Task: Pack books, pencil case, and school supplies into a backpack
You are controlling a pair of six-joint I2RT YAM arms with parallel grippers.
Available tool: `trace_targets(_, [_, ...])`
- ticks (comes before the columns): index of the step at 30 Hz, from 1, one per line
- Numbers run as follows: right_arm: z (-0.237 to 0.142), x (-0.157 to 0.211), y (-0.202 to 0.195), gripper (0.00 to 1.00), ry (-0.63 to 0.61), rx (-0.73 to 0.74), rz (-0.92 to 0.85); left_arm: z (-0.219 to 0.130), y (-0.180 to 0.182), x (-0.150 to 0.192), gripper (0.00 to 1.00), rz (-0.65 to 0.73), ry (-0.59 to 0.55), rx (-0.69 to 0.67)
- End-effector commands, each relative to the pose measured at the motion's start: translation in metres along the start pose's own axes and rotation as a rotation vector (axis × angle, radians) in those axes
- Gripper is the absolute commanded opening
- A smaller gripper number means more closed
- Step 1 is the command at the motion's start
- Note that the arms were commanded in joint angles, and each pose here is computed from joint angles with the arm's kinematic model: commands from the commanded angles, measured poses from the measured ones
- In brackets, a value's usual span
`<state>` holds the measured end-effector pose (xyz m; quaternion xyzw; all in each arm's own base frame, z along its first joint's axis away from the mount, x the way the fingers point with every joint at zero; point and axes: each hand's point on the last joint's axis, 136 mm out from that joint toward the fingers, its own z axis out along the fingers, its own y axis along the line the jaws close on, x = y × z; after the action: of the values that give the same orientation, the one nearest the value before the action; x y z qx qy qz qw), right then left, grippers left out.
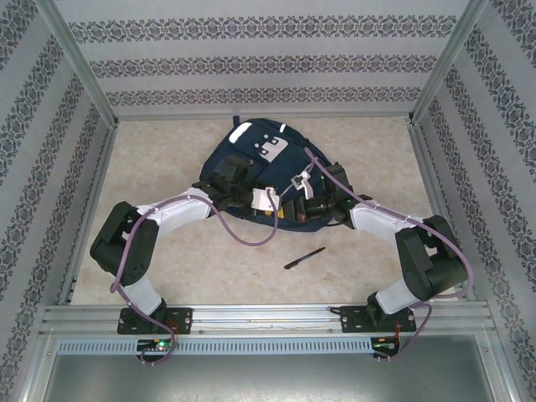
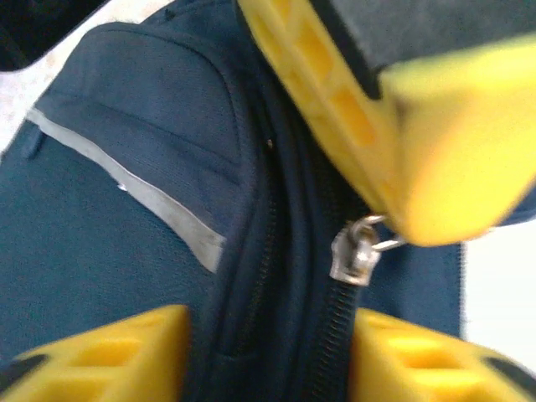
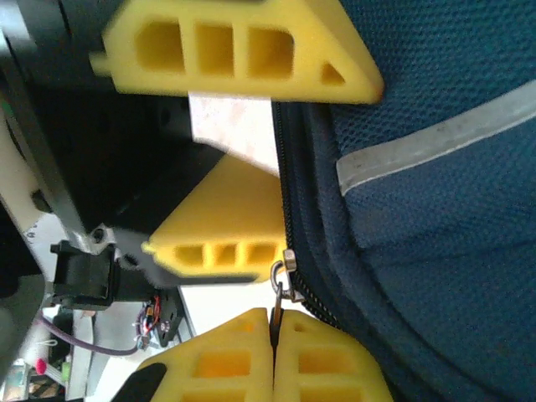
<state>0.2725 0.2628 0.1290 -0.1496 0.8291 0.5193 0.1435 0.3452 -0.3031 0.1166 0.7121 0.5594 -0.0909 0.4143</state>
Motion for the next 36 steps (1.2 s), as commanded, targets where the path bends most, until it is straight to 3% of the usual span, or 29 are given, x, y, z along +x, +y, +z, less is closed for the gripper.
trace_targets(1, [0.001, -0.003, 0.020, 0.00, 0.042, -0.039, -0.010, 0.007, 0.016, 0.008, 0.19, -0.003, 0.062, -0.097])
trace_targets(2, [0.000, 0.002, 0.008, 0.00, 0.066, 0.036, 0.024, 0.006, 0.014, 0.008, 0.03, 0.020, 0.063, -0.095])
trace_targets(3, [-0.003, 0.008, -0.006, 0.00, 0.092, 0.125, 0.052, 0.005, 0.014, 0.008, 0.00, 0.033, 0.055, -0.105])
trace_targets(9, [-0.047, 0.022, -0.073, 0.00, 0.092, 0.594, 0.204, -0.008, 0.004, 0.011, 0.00, 0.057, 0.016, -0.082])
trace_targets(15, [-0.083, 0.020, -0.106, 0.00, 0.049, 0.818, 0.259, -0.018, -0.002, 0.016, 0.00, 0.045, -0.035, -0.068])
trace_targets(21, [-0.099, 0.005, -0.118, 0.00, -0.003, 0.845, 0.224, -0.029, -0.015, 0.008, 0.00, 0.094, -0.160, -0.003])
trace_targets(24, [-0.104, 0.000, -0.121, 0.00, -0.017, 0.839, 0.209, -0.039, -0.012, 0.011, 0.00, 0.032, -0.224, 0.023])
trace_targets(26, [-0.092, -0.002, -0.109, 0.00, 0.002, 0.745, 0.178, -0.050, -0.002, 0.015, 0.01, -0.061, -0.290, 0.036])
trace_targets(28, [-0.073, 0.000, -0.088, 0.00, 0.041, 0.617, 0.135, -0.058, 0.011, 0.026, 0.08, -0.120, -0.314, 0.032])
trace_targets(31, [-0.048, 0.005, -0.058, 0.00, 0.085, 0.520, 0.044, -0.056, 0.028, 0.050, 0.18, -0.138, -0.223, -0.004])
trace_targets(34, [-0.021, 0.003, -0.028, 0.00, 0.086, 0.384, 0.022, -0.054, 0.056, 0.067, 0.51, -0.208, -0.142, -0.103])
trace_targets(36, [-0.009, -0.004, -0.015, 0.00, 0.060, 0.331, 0.010, -0.060, 0.054, 0.057, 0.61, -0.185, -0.173, -0.093])
